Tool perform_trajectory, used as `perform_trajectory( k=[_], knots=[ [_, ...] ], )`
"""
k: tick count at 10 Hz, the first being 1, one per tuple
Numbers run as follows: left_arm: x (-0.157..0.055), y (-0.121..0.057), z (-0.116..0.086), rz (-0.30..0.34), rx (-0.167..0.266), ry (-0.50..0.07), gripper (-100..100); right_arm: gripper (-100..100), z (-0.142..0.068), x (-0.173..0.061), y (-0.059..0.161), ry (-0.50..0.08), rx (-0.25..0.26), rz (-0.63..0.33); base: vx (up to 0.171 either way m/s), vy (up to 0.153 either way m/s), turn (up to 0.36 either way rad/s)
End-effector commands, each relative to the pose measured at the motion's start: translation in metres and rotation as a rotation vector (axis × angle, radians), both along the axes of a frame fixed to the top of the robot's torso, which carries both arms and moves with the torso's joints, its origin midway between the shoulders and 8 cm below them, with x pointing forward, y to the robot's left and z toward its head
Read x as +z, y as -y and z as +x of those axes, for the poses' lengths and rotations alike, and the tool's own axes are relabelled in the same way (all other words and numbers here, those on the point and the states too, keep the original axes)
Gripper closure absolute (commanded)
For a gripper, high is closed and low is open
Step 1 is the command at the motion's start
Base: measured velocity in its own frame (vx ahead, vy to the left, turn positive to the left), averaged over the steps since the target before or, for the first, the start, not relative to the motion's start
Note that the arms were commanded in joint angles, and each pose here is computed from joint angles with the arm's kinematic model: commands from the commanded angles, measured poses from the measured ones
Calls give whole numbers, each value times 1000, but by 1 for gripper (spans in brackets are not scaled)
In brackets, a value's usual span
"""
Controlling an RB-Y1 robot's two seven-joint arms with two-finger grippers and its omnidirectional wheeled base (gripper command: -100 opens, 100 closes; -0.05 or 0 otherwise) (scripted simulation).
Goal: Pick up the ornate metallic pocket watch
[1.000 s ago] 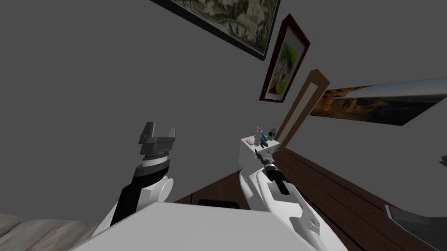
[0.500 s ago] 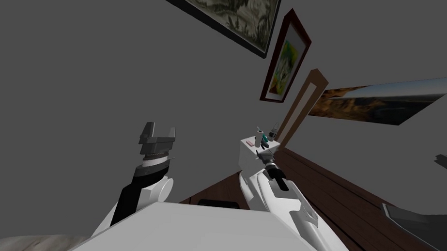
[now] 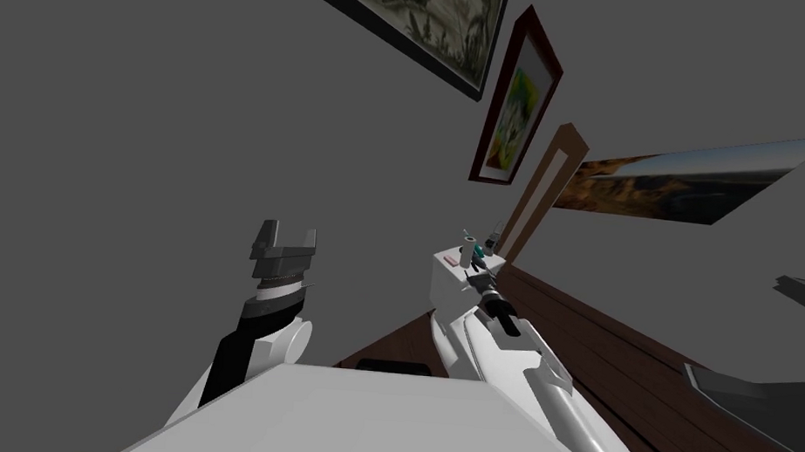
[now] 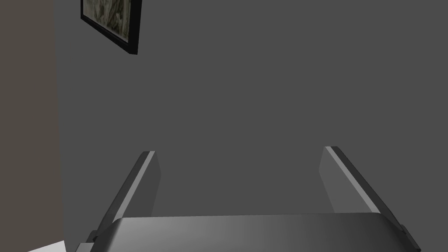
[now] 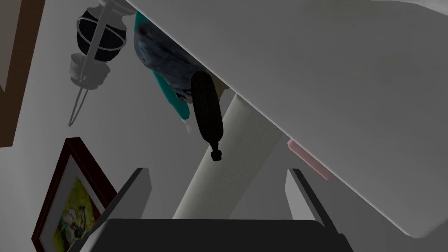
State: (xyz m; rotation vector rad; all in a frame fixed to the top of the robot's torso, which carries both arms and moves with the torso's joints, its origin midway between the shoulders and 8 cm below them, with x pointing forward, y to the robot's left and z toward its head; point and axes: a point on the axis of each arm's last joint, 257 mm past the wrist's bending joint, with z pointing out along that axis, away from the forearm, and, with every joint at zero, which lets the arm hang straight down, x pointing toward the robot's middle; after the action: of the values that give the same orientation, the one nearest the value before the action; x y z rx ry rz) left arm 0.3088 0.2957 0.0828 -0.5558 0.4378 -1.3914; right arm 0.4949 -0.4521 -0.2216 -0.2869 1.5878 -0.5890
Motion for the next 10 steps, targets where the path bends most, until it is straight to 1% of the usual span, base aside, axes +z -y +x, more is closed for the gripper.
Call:
perform_trajectory(
  k=[1,2,3,4,5,6,7,8,10],
  knots=[
    [0,0,0,0,0,0,0,-100,3,0,8,-16,-6,-52,49,13,-14],
    [0,0,0,0,0,0,0,-100,5,0,15,-29,-10,-94,43,16,-11],
    [0,0,0,0,0,0,0,-100,5,0,17,-34,-13,-111,34,10,-8],
    [0,0,0,0,0,0,0,-100,5,1,16,-29,-11,-95,14,3,0],
    [0,0,0,0,0,0,0,0,5,0,16,-30,-11,-99,0,0,0],
    [0,0,0,0,0,0,0,-100,13,-6,-6,-45,13,-79,15,-47,-151],
    [0,0,0,0,0,0,0,-100,13,-6,-6,-48,14,-95,18,-55,-52],
    [0,0,0,0,0,0,0,-100,20,-12,-29,-60,36,-76,13,-91,-101],
    [0,0,0,0,0,0,0,-100,20,-12,-29,-63,37,-92,9,-46,-14]
  ],
)
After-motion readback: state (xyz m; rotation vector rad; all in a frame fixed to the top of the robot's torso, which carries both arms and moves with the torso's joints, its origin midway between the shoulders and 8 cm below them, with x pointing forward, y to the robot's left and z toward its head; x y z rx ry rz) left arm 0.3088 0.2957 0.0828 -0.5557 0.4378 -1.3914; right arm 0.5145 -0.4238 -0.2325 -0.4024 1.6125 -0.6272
